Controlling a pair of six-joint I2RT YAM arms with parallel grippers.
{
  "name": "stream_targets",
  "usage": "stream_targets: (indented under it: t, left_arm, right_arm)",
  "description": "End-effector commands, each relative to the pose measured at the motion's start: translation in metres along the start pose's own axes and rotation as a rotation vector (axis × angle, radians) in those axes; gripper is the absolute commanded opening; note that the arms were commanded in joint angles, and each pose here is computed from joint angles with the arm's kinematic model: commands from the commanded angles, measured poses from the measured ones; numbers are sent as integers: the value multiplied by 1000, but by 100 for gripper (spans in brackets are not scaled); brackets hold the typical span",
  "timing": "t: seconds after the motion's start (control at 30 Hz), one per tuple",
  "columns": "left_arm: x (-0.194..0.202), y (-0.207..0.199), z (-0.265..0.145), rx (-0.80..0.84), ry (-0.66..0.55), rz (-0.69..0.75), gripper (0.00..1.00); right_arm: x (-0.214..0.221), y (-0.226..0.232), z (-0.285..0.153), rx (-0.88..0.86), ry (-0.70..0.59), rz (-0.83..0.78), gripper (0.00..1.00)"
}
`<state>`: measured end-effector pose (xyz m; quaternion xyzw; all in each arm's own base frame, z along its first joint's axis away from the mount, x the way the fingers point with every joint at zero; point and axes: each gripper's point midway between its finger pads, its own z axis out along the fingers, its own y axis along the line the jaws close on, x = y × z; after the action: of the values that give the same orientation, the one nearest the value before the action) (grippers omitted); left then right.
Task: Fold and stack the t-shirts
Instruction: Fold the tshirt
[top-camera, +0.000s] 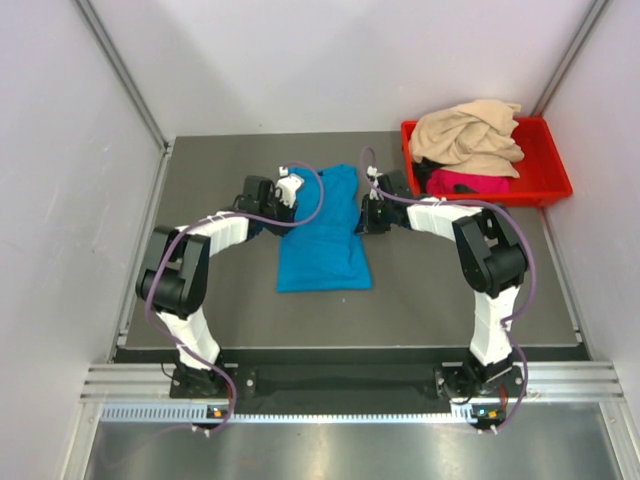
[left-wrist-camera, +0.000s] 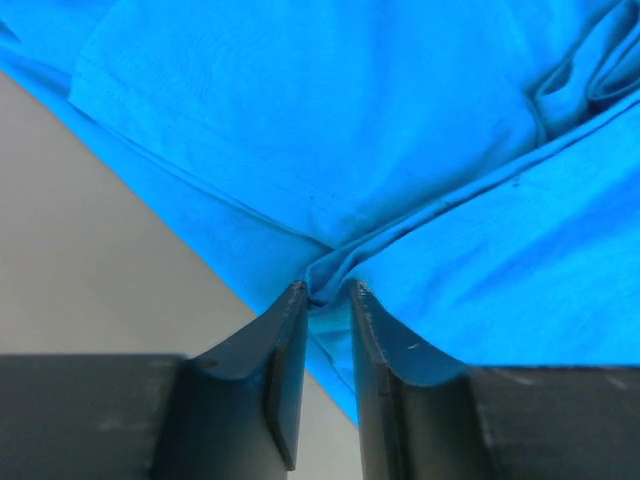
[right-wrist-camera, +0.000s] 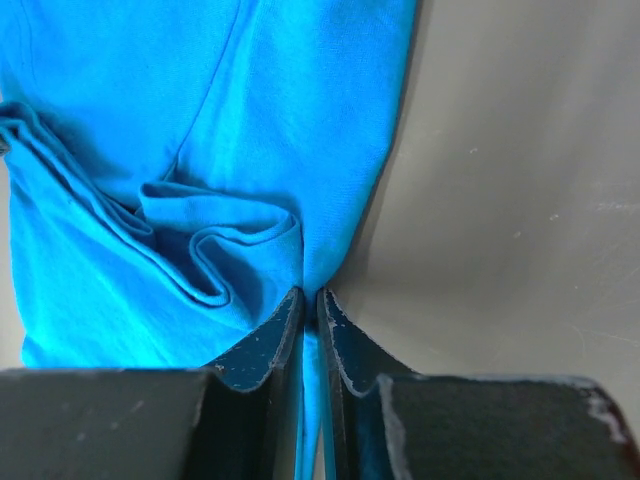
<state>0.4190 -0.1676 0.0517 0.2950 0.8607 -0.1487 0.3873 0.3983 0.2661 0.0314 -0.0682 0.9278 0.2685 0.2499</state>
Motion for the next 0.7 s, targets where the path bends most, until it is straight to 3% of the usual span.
stream_targets:
  t: [0.0,0.1,0.27,0.37,0.4,0.67]
  left_arm:
    - [-3,8,6,-15,22,11,35]
    - [-5,11,7,-26,17,8,45]
    - [-5,15,14,-30,36,4,46]
    - [1,14,16,-22,67,-10,21]
    - [6,14,15,-26,77,-14,1]
    - [5,29,-18,-115,48,8,0]
  right_arm:
    - [-22,7,-6,-20,-60,-24,11]
    - [-21,7,-5,-22,-57,-21,11]
    - [-18,8,-4,-36,-53,-16,11]
    - [-18,9,-5,-35,-55,-14,6]
    - [-20,9,-6,-33,-61,-14,3]
    - [-25,-1,-9,-15,-94,7,0]
